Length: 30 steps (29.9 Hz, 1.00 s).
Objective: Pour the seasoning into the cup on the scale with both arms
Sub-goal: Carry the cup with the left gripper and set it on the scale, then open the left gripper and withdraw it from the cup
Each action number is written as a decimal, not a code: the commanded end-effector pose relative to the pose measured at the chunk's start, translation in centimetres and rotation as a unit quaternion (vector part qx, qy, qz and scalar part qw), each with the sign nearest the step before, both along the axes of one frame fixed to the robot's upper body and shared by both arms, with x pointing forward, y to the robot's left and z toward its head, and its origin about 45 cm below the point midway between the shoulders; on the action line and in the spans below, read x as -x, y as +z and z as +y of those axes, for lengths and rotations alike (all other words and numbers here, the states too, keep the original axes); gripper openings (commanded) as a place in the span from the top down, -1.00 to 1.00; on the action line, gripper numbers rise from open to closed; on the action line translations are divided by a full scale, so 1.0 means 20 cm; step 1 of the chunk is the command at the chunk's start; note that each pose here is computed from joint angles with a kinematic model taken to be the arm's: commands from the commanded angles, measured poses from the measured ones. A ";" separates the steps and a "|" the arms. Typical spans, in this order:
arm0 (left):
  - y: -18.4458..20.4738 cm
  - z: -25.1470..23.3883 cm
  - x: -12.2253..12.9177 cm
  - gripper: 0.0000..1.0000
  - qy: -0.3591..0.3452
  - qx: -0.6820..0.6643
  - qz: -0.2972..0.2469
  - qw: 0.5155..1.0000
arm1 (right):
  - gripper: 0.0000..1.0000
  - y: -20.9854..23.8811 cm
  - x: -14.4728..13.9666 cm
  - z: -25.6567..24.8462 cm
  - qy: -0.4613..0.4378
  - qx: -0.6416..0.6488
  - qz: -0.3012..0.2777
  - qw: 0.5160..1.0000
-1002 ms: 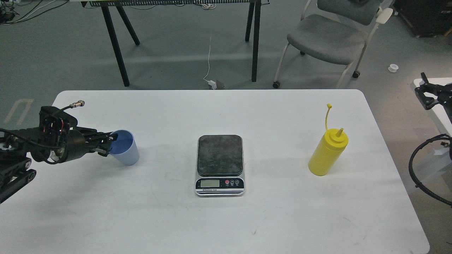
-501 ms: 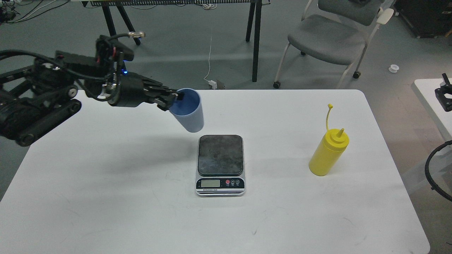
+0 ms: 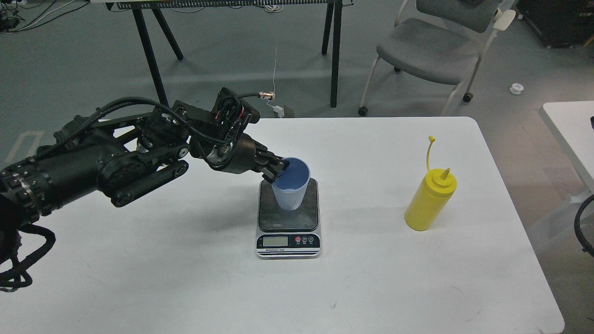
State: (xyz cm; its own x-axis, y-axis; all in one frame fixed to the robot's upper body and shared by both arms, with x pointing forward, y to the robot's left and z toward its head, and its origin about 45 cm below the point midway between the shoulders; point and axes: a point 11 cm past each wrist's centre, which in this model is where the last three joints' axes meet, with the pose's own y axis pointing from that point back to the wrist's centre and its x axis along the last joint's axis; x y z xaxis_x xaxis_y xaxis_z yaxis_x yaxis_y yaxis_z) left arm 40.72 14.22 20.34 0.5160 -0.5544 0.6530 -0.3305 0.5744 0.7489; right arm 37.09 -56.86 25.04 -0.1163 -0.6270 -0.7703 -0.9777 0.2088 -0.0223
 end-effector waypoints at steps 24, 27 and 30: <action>0.08 -0.05 -0.01 -0.64 0.041 0.092 0.054 0.993 | -0.99 -0.03 0.02 0.01 0.004 0.000 0.006 1.000; 0.21 -0.03 -0.06 -0.75 0.085 0.173 0.078 0.978 | -0.99 -0.03 0.02 0.01 0.007 0.001 0.006 1.000; 0.43 0.02 -0.14 -0.87 0.138 0.296 0.106 0.939 | -0.99 -0.02 0.04 0.02 0.014 0.007 0.009 1.000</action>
State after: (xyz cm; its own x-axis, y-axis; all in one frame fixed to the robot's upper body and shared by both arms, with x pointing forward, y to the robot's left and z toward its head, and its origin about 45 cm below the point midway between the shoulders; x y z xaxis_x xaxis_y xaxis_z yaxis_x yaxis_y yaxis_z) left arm 42.11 13.80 25.18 0.6969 -0.1781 0.6947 -0.3504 0.7606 0.5465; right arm 36.56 -56.65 24.55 -0.1177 -0.6328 -0.7653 -0.9810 0.1938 -0.0094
